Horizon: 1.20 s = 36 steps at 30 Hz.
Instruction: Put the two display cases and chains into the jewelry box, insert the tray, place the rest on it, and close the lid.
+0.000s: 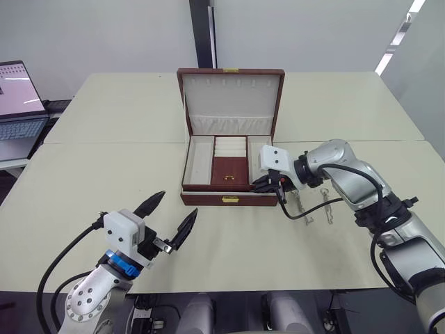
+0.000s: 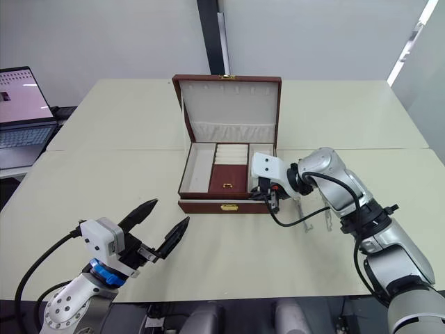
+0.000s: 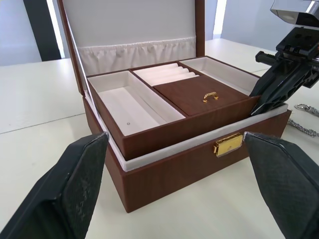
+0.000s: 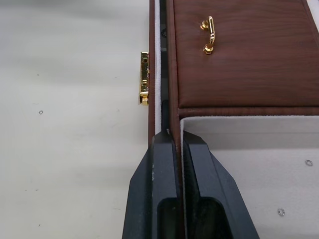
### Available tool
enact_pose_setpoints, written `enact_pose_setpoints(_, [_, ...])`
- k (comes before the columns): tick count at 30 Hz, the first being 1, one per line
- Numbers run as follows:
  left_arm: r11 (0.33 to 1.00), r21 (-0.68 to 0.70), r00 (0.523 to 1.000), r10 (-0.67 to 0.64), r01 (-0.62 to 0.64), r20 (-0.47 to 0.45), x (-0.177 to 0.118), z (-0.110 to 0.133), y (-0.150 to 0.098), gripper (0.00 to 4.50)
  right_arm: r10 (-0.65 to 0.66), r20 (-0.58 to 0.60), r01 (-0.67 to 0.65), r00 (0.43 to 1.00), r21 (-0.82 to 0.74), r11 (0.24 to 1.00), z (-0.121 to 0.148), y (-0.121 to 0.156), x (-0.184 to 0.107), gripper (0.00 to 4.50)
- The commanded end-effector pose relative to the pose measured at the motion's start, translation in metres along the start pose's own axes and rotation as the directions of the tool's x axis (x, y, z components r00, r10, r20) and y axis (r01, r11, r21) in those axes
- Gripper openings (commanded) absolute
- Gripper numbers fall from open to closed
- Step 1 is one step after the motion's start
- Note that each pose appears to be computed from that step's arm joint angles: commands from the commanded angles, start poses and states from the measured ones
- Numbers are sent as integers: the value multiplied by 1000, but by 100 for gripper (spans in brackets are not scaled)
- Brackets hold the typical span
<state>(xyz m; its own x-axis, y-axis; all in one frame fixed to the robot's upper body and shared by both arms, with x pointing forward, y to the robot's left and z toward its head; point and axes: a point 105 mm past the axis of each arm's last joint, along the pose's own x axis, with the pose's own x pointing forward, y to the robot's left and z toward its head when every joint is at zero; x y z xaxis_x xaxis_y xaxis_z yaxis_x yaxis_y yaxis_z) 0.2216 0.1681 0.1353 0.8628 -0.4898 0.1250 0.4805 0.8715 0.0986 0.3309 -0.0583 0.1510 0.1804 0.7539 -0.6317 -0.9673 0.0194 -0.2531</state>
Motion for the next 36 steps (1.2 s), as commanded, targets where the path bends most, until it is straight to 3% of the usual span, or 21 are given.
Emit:
enact_pose_setpoints(1, [999, 34, 999, -2, 1, 39, -1, 10, 2, 450, -29, 15, 30, 999, -48, 998, 13, -6, -6, 3])
enact_pose_setpoints(2, [999, 34, 999, -2, 1, 38, -1, 9, 3, 450, -26, 16, 26, 1000, -46, 999, 13, -5, -6, 3])
enact_pose_setpoints(10, [1000, 30, 1000, -6, 6, 27, -2, 4, 6, 450, -10, 95, 11, 995, -4, 1000, 25, -6, -16, 202])
enact_pose_setpoints(15, [1000, 26, 1000, -13, 12, 28, -1, 3, 6, 450, -8, 140, 7, 990, 8, 1000, 30, -6, -21, 336])
enact_pose_setpoints(18, [1000, 24, 999, -16, 15, 28, 0, 3, 6, 450, -19, 159, 16, 987, 18, 1000, 31, -7, -25, 442])
enact_pose_setpoints(25, [999, 13, 999, -35, 34, 15, 3, 0, 6, 450, -55, 220, 46, 974, 45, 998, 32, -10, -34, 449])
enact_pose_setpoints(31, [999, 11, 998, -54, 54, 14, 6, 0, 7, 450, -177, 364, 156, 914, 85, 984, 51, -26, -31, 449])
enact_pose_setpoints(34, [998, 10, 998, -63, 63, 15, 7, 0, 6, 450, -204, 393, 177, 897, 104, 979, 57, -31, -19, 387])
enact_pose_setpoints(36, [998, 12, 998, -65, 65, 16, 9, 0, 7, 450, -212, 397, 185, 893, 107, 977, 56, -31, -9, 317])
